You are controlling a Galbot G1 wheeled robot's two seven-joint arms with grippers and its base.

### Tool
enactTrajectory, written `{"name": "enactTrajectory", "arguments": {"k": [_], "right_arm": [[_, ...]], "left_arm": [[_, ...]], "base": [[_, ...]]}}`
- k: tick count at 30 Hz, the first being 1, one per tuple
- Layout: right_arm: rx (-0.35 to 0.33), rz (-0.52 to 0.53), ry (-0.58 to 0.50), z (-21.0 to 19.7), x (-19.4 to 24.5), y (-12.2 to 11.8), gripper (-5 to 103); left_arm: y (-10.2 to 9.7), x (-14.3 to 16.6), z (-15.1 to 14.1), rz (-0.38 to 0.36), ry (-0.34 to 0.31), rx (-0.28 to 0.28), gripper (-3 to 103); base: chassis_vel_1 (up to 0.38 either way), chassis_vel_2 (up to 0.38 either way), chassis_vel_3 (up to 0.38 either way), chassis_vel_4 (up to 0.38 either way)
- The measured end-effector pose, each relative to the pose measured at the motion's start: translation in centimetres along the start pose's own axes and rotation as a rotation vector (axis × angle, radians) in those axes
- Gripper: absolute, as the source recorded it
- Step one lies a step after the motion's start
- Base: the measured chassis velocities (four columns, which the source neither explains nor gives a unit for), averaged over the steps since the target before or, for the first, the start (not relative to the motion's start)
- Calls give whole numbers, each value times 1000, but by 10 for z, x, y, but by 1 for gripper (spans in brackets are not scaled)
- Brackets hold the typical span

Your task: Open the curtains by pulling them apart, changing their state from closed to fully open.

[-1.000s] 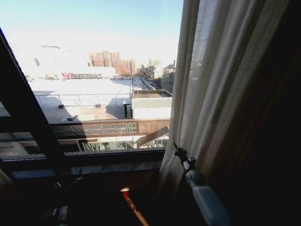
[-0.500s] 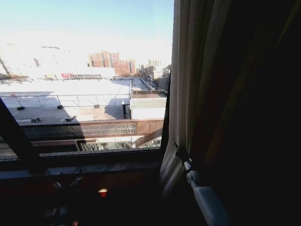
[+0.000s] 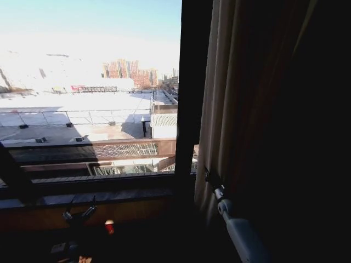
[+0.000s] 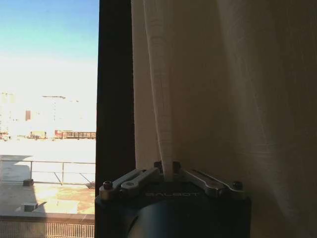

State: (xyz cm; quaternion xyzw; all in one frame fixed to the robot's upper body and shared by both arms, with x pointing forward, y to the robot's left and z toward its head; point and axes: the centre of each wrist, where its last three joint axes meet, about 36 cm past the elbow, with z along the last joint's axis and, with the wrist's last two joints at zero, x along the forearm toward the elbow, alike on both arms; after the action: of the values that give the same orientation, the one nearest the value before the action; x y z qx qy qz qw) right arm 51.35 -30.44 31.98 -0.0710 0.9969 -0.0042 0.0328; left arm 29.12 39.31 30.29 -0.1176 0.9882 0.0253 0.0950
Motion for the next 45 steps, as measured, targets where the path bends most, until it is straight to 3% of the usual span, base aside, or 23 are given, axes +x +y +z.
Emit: {"name": "enactTrajectory", "arguments": {"k": [25,30,35,40,45], "right_arm": [[18,23,1,0,11,-3,0],[51,16,6,-1,10,-7,0],[94,117,51,-4,6,-18,0],[154,284,100,-12,2,-44,0],[196,383,122,-21,1,-67,0]], "left_arm": [[0,0,0,0,0,0,100],[0,0,0,0,0,0,100],[0,0,0,0,0,1,100],[0,0,0,0,0,0,100],[0,0,0,0,0,0,100]], "base": [[-20,-13,18,12],[-126,-94,119,99],[-28,-19,23,21],[0,0,0,0],[0,0,0,0]]}}
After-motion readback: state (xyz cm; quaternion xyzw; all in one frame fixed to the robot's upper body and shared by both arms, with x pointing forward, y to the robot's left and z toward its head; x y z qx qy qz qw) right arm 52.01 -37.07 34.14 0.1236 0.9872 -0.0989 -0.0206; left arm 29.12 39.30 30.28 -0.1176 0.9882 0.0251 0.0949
